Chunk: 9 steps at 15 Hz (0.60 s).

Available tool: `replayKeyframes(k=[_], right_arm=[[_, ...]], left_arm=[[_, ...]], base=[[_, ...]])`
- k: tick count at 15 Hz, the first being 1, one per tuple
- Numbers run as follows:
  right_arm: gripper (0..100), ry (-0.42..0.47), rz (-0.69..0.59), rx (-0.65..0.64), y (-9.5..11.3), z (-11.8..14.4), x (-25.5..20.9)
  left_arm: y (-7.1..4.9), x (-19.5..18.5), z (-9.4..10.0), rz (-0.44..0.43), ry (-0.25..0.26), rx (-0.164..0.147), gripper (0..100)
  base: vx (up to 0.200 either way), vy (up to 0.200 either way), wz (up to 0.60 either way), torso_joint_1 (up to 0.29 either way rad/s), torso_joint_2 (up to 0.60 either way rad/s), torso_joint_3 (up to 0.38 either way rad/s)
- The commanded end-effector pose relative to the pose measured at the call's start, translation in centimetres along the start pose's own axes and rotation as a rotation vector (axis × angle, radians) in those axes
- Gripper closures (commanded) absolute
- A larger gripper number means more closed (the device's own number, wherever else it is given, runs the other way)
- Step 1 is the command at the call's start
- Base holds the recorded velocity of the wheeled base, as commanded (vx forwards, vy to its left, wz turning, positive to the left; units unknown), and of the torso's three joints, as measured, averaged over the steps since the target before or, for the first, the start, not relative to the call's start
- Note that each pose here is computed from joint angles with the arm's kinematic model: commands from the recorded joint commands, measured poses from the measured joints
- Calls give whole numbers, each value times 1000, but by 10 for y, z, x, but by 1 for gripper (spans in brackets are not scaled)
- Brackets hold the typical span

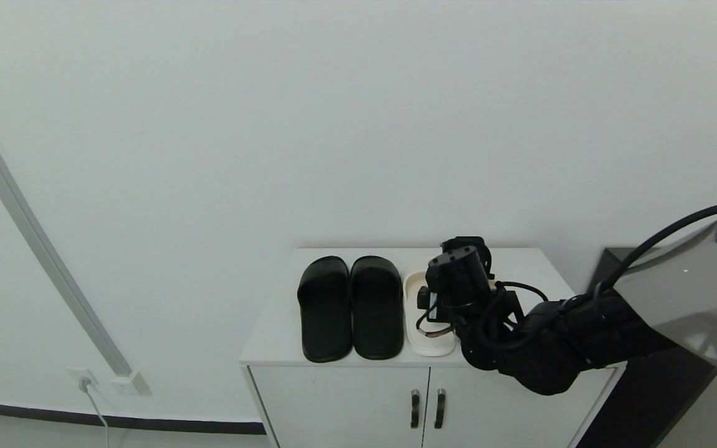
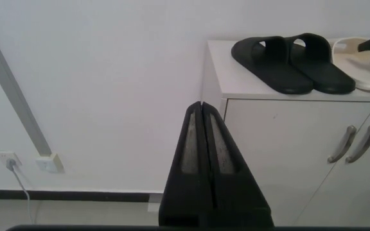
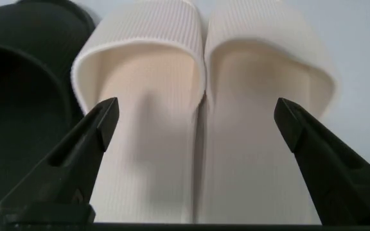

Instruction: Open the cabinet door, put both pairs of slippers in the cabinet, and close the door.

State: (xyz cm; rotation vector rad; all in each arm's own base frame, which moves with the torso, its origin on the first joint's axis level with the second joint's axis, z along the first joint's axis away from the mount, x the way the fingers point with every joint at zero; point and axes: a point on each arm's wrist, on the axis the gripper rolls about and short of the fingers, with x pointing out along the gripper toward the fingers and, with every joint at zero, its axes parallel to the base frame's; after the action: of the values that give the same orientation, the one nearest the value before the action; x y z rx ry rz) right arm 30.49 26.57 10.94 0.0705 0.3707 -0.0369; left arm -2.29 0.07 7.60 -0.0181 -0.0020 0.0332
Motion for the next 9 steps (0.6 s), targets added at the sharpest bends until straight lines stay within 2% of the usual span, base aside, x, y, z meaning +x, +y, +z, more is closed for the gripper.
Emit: replayKeyframes(k=[1,5,9], right_arm=[[0,10,-22,-9,3,-10,19],[0,-2,-53,-16,-1,-7,44],[0,-87,-38,-43,2,-7,61]], left_arm=[[0,0,0,1,2,0,100],[0,0,0,1,2,0,100],[0,0,0,1,2,0,100]], base=[[0,0,0,0,0,0],[0,0,0,0,0,0],[0,0,0,0,0,0]])
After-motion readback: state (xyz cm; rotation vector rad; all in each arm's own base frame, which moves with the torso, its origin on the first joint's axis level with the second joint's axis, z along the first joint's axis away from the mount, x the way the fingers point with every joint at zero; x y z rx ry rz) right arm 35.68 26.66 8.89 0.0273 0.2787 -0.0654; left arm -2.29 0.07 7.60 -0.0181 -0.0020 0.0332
